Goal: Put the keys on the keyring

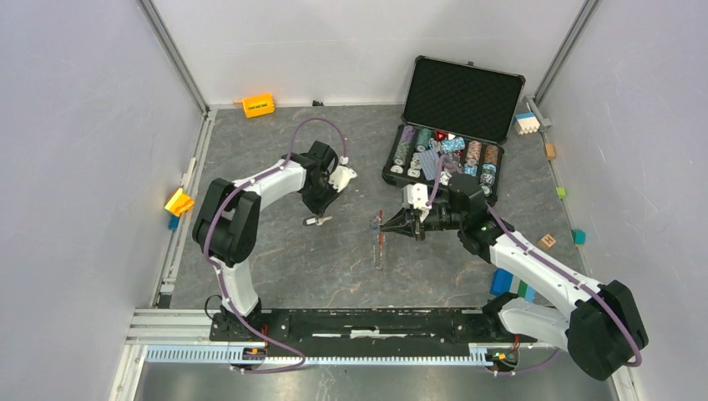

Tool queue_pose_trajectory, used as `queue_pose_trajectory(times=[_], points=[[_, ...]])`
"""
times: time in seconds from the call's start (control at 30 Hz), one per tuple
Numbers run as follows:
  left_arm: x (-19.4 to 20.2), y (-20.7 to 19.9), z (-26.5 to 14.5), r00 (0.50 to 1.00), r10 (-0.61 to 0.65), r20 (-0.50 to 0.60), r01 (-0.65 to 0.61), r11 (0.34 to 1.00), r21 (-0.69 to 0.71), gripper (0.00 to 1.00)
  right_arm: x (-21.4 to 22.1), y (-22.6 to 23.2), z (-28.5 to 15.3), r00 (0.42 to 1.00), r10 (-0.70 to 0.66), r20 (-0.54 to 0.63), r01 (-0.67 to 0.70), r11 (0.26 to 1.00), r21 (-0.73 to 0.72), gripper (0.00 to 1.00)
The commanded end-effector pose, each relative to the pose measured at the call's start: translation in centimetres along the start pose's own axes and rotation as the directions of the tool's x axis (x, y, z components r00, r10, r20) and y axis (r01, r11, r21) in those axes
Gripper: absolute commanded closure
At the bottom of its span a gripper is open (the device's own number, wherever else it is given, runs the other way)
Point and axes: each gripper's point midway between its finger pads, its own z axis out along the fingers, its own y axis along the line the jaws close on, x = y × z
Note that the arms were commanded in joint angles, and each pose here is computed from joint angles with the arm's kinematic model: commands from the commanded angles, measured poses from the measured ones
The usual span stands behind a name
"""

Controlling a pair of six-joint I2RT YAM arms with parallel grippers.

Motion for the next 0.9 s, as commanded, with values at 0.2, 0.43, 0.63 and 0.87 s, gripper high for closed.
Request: queue_pose_trajectory(times=[0.2,0.43,0.63,0.87], points=[[-3.2,-3.1,-3.7,0.966,0.139,0.220,-0.159,0.984,0.075,0.98,-1.0,-0.2,0.0,0.999,-0.029,0.033,0.029,1.000,-0.003,1.00],[-2.9,-5.9,-2.3,0.936,0.286,0.203,-0.312,0.944,0.104,0.98,-0.9,-0.3,-0.1,0.999,-0.028,0.031,0.028,1.000,0.001,1.00],[-2.2,-7.4,-1.3,0.925,0.337,0.176,-0.361,0.924,0.129,0.97,-1.0,-0.4,-0.2,0.999,-0.031,0.033,0.031,0.999,0.008,1.00],[-0.8,-6.9,-0.8,0.935,0.334,0.122,-0.347,0.932,0.105,0.81,-0.8,-0.4,-0.2,0.999,-0.025,0.030,0.025,1.000,0.003,1.00]])
